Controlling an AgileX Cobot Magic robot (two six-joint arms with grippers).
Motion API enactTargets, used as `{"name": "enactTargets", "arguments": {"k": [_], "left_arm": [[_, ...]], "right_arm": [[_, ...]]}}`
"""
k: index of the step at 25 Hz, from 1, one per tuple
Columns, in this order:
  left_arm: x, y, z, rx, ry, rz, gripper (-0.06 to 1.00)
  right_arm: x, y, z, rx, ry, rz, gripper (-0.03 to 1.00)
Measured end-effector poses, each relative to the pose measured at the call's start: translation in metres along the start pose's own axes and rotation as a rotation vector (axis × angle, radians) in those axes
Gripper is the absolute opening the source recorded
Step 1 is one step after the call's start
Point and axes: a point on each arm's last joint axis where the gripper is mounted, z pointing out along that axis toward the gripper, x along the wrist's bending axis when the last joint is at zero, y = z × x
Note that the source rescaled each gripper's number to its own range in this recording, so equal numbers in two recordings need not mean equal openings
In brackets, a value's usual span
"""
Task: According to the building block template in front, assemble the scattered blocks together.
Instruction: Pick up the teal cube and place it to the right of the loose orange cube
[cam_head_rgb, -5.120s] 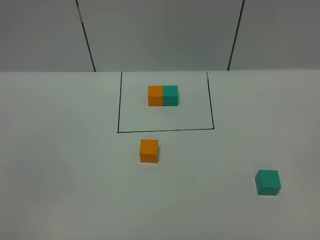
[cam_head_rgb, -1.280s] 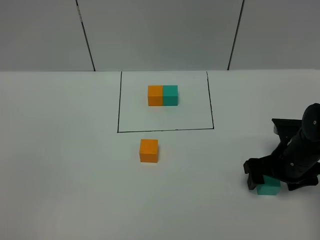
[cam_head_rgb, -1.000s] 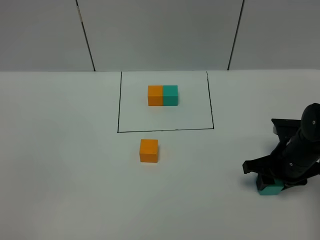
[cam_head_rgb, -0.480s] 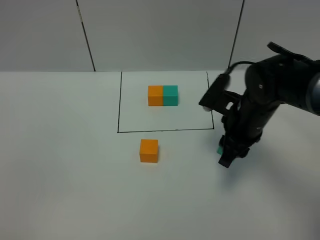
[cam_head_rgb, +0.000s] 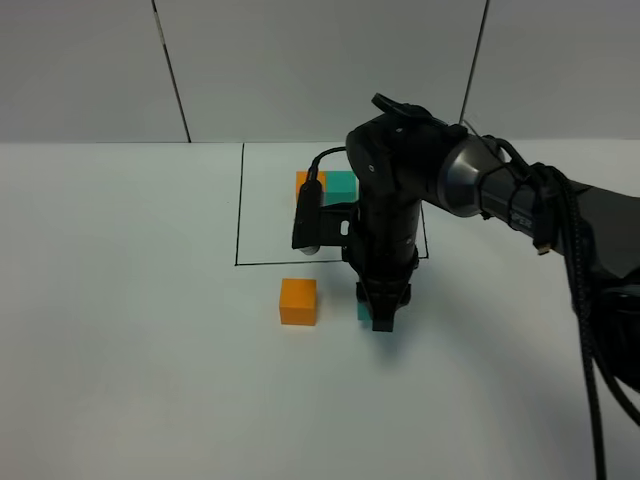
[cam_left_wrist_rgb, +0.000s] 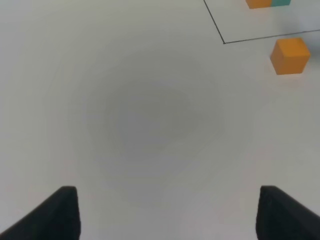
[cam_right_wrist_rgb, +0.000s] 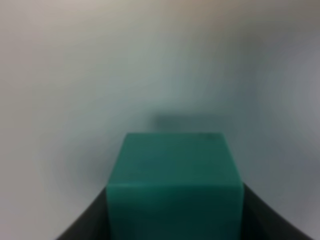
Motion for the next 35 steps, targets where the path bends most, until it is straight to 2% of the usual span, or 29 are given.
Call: {"name": "enactTargets", "arguments": {"k": [10,24,35], "left_arm": [[0.0,0.0,0.0,0.0,0.0,0.0,0.63],[0.0,0.0,0.0,0.0,0.0,0.0,0.63],[0.0,0.0,0.0,0.0,0.0,-0.001,0.63]], "right_arm": [[-0.01,0.018,0.033,0.011,0.011,-0.016,0.0],[-0.009,0.026,0.035,-0.078,0.023,0.018,0.0],[-0.009,0.027,0.035,-0.09,0.025,0.023,0.0]]}}
